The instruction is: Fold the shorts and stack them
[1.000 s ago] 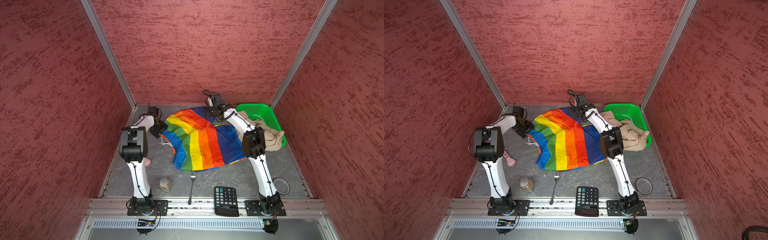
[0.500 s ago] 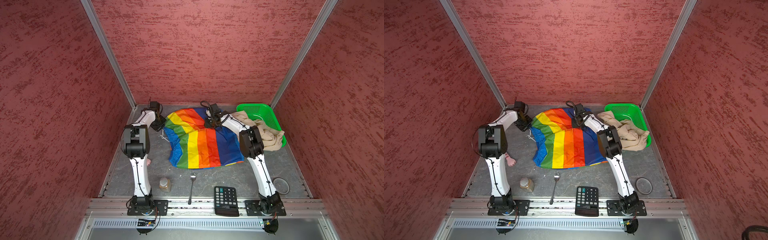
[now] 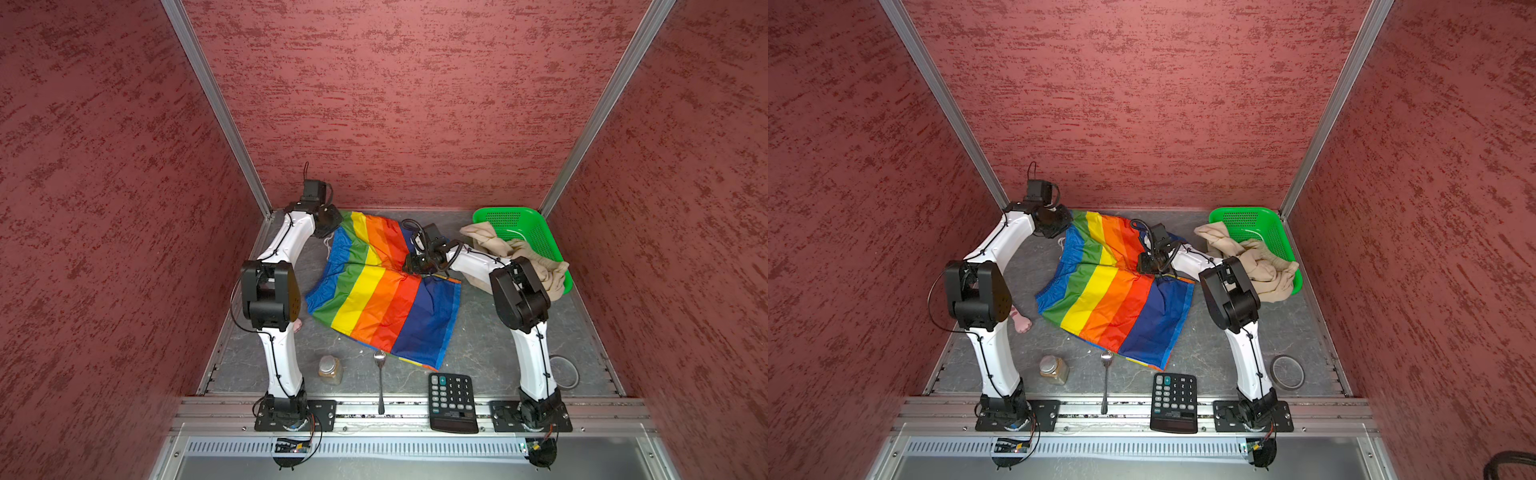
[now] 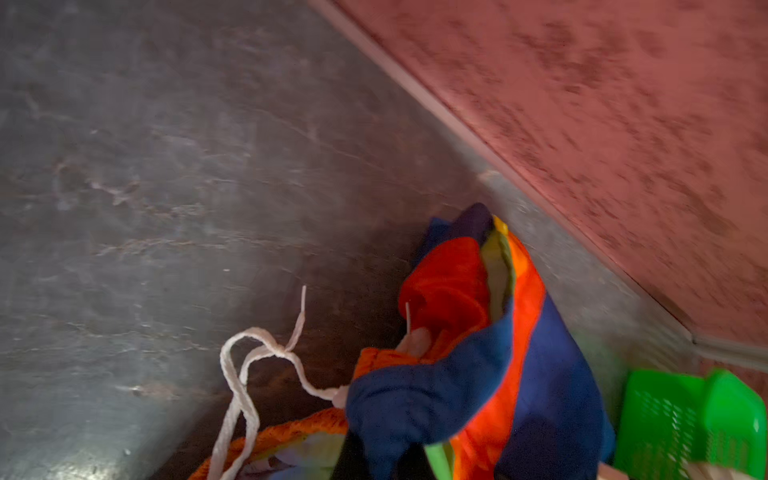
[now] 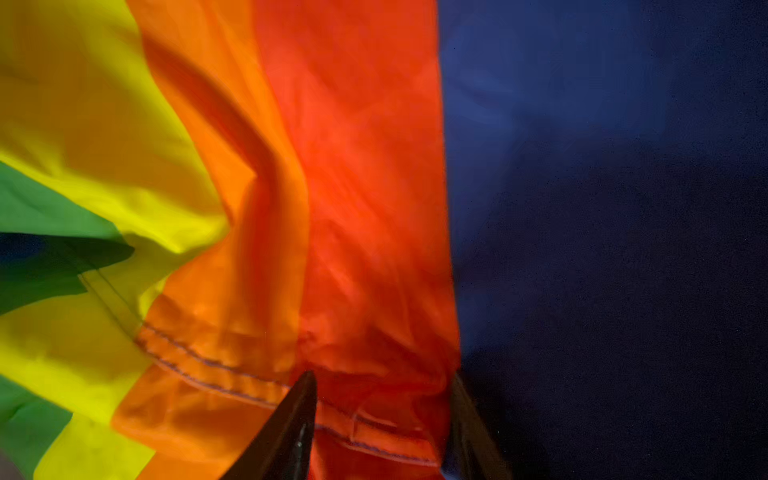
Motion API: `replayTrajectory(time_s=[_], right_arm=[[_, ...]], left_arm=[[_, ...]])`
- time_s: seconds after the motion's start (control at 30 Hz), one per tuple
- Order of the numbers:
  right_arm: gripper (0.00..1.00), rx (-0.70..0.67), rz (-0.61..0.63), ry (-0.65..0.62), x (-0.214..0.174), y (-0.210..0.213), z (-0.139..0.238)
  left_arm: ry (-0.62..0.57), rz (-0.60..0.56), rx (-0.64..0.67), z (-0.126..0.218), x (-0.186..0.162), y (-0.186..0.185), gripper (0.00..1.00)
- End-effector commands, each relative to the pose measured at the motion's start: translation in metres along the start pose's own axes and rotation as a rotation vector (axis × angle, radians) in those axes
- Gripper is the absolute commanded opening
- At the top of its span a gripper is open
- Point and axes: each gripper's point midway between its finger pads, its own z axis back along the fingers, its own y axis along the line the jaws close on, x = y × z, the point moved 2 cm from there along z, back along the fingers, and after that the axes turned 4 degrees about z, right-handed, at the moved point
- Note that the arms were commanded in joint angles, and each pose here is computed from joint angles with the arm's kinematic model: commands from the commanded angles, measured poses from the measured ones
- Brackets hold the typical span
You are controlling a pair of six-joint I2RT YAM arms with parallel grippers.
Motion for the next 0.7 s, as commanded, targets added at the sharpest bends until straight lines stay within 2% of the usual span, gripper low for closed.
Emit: replayTrajectory(time_s=[0.0, 0.13, 0.27, 0.37, 0.67], right_arm=[[0.66, 0.062, -0.007, -0.221, 0.078, 0.005, 0.083], [0.75, -0.038, -0.035, -0.289, 0.119, -0.038, 0.112], [0.79, -0.133, -0.053, -0.236, 0.134, -0.083, 0.095], [0.80, -0.158, -0.048, -0.204, 0.140, -0.102, 0.075], [0.86, 0.007, -0.018, -0.156, 0.146, -0.100, 0.019]], left_arm=[[-0.069, -0.109, -0.052, 0.023, 0.012, -0.017, 0.00], [-0.055, -0.082, -0.045, 0.022, 0.014, -0.003, 0.00], [-0.047, -0.062, -0.046, 0.014, 0.016, 0.005, 0.00], [-0.046, -0.070, -0.057, 0.010, 0.017, 0.004, 0.00], [-0.023, -0.067, -0.048, -0.006, 0.023, 0.007, 0.00]])
